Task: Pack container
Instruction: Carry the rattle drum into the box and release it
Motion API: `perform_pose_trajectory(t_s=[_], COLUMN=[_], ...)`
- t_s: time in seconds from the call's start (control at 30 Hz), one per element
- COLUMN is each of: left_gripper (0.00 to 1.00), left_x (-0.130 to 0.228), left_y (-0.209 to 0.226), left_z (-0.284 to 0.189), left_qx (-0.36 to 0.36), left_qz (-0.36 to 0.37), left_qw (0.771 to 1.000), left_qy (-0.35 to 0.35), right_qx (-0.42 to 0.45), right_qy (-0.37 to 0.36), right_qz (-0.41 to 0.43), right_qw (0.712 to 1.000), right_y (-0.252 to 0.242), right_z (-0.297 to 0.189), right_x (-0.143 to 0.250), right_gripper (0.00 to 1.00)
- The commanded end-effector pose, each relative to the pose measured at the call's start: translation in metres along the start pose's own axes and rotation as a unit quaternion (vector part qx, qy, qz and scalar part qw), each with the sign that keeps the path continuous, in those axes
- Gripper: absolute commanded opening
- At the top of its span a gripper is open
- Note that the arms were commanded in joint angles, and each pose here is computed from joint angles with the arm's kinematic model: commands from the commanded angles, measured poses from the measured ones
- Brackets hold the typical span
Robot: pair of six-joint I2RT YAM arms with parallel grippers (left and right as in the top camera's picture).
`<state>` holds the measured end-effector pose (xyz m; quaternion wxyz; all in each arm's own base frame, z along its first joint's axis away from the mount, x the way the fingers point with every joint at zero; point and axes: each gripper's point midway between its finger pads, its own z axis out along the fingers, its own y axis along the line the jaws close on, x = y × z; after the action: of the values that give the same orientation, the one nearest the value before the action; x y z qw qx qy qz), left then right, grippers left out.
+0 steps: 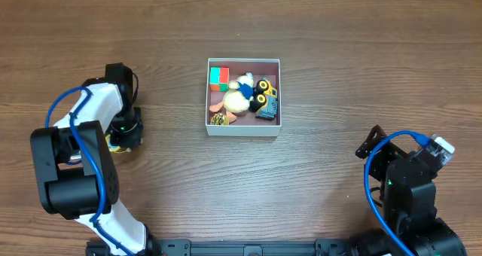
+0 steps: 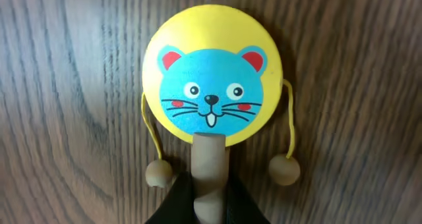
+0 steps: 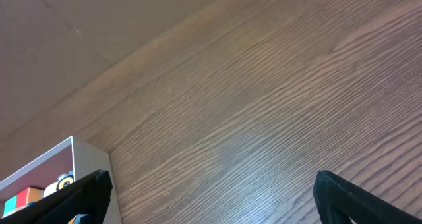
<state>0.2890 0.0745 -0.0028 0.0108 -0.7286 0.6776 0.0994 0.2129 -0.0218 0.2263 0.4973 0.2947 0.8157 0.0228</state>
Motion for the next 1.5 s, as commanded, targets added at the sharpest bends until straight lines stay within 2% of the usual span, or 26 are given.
perform_pose_trajectory(t_s=[0.0,0.23,0.37,0.47,0.57,0.7,0.8,0.97,1.07,1.1,1.13,1.17,1.3,1.47], left_gripper=[0.10,0.11,0.13,0.12,0.15,0.18,0.17,0.21,0.29,0.37,0.75,1.00,1.00,1.00], left_x=[0.008,0.019,0.043,0.088,0.135,0.198,0.221,0.250,0.259,0.260,0.260,0.260,0.257,0.239], left_y=[0.003,-0.050,-0.080,-0.093,-0.096,-0.085,-0.077,-0.067,-0.065,-0.064,-0.064,-0.064,-0.062,-0.054], left_z=[0.012,-0.047,-0.097,-0.138,-0.163,-0.177,-0.180,-0.186,-0.188,-0.188,-0.188,-0.188,-0.187,-0.206], left_qx=[-0.019,0.057,0.111,0.155,0.188,0.219,0.225,0.239,0.244,0.243,0.243,0.242,0.235,0.235], left_qz=[0.074,0.187,0.269,0.347,0.402,0.467,0.494,0.559,0.596,0.604,0.613,0.621,0.644,0.637], left_qw=[0.997,0.980,0.957,0.925,0.896,0.857,0.840,0.793,0.764,0.757,0.750,0.743,0.726,0.729], left_qy=[0.028,0.040,0.021,0.014,0.004,0.001,-0.012,-0.036,-0.045,-0.047,-0.050,-0.052,-0.059,-0.086], right_qx=[0.001,0.001,0.001,0.001,0.001,0.001,0.001,0.001,0.001,0.001,0.001,0.001,0.001,0.001], right_qy=[-0.010,-0.010,-0.010,-0.010,-0.010,-0.010,-0.010,-0.010,-0.010,-0.010,-0.010,-0.010,-0.010,-0.010], right_qz=[0.002,0.002,0.002,0.002,0.002,0.002,0.002,0.002,0.002,0.002,0.002,0.002,0.002,0.002], right_qw=[1.000,1.000,1.000,1.000,1.000,1.000,1.000,1.000,1.000,1.000,1.000,1.000,1.000,1.000], right_y=[-0.001,-0.001,-0.001,-0.001,-0.001,-0.001,-0.001,-0.001,-0.001,-0.001,-0.001,-0.001,-0.001,-0.001], right_z=[-0.002,-0.002,-0.002,-0.002,-0.002,-0.002,-0.002,-0.002,-0.002,-0.002,-0.002,-0.002,-0.002,-0.002], right_x=[-0.004,-0.004,-0.004,-0.004,-0.004,-0.004,-0.004,-0.004,-0.004,-0.004,-0.004,-0.004,-0.004,-0.004], right_gripper=[1.00,1.00,1.00,1.00,1.00,1.00,1.00,1.00,1.00,1.00,1.00,1.00,1.00,1.00])
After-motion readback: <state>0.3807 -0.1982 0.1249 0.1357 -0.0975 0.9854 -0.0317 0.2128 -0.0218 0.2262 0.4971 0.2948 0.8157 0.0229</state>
